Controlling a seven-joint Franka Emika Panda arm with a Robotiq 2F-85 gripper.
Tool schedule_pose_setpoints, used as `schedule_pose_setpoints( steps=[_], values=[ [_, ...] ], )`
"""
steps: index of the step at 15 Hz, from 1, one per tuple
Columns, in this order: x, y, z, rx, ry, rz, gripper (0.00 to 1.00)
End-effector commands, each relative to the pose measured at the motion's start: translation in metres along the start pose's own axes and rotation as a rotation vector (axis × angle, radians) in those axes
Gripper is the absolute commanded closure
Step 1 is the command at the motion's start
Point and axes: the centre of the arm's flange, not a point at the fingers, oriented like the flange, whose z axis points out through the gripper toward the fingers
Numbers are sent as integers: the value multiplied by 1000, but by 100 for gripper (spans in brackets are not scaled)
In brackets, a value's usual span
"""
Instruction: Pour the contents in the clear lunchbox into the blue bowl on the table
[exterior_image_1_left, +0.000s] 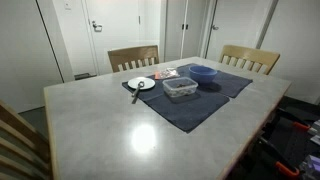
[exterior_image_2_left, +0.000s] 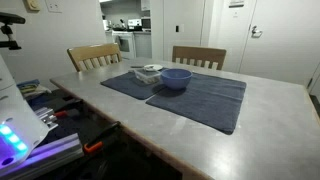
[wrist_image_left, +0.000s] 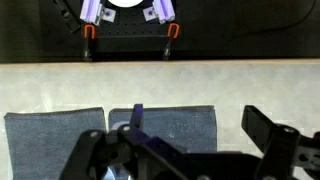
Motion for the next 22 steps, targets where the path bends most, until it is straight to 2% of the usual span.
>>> schedule_pose_setpoints(
  steps=[1, 11, 22],
  values=[
    [0, 0, 0, 0, 0, 0, 0],
    [6, 3, 1, -1, -8, -10, 0],
    [44, 20, 13, 46, -28, -53, 0]
  ],
)
